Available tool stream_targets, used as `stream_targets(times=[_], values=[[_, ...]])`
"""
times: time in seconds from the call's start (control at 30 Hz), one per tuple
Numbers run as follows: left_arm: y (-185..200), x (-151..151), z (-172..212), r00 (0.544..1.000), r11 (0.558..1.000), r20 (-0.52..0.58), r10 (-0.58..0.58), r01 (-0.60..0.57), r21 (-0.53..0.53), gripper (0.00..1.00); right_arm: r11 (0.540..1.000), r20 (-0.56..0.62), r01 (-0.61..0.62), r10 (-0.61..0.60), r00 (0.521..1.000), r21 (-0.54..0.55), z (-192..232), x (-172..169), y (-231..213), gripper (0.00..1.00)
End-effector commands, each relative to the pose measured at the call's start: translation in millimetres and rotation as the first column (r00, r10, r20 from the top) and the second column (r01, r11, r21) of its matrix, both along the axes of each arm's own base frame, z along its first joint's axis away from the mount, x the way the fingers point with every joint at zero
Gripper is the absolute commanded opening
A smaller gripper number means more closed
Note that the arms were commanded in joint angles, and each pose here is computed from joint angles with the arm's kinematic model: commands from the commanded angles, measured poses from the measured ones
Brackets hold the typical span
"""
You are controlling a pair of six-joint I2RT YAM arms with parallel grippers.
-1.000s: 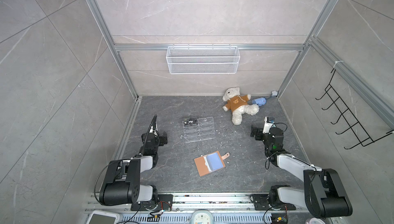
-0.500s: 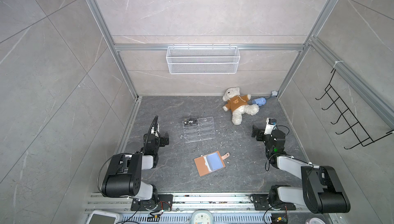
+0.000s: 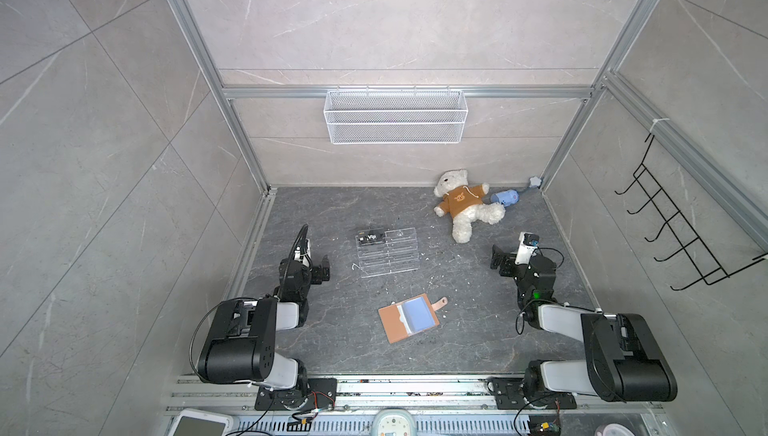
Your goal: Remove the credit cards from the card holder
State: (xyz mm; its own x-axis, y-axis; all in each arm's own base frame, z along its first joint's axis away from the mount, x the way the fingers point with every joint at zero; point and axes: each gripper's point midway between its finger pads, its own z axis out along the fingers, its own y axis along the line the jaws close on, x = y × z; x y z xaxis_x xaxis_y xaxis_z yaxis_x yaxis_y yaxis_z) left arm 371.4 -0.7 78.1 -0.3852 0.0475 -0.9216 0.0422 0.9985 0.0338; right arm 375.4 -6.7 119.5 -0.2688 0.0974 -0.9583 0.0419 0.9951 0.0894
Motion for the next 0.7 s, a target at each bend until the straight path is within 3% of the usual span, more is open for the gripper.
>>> stream_targets(times=[0.0, 0.67], values=[[1.2, 8.9, 10.5, 0.999, 1.0, 0.037, -0.012, 0.012, -0.016, 1.0, 1.0, 0.014, -0.004, 0.004, 1.0, 0.005, -1.2, 0.7, 0.1, 1.0], [8.4, 11.2, 8.8, 1.0, 0.999, 0.019, 0.012, -0.011, -0.04, 1.0, 1.0, 0.005, 0.011, -0.011, 1.0, 0.008, -18.1, 6.0, -2.6, 1.0]])
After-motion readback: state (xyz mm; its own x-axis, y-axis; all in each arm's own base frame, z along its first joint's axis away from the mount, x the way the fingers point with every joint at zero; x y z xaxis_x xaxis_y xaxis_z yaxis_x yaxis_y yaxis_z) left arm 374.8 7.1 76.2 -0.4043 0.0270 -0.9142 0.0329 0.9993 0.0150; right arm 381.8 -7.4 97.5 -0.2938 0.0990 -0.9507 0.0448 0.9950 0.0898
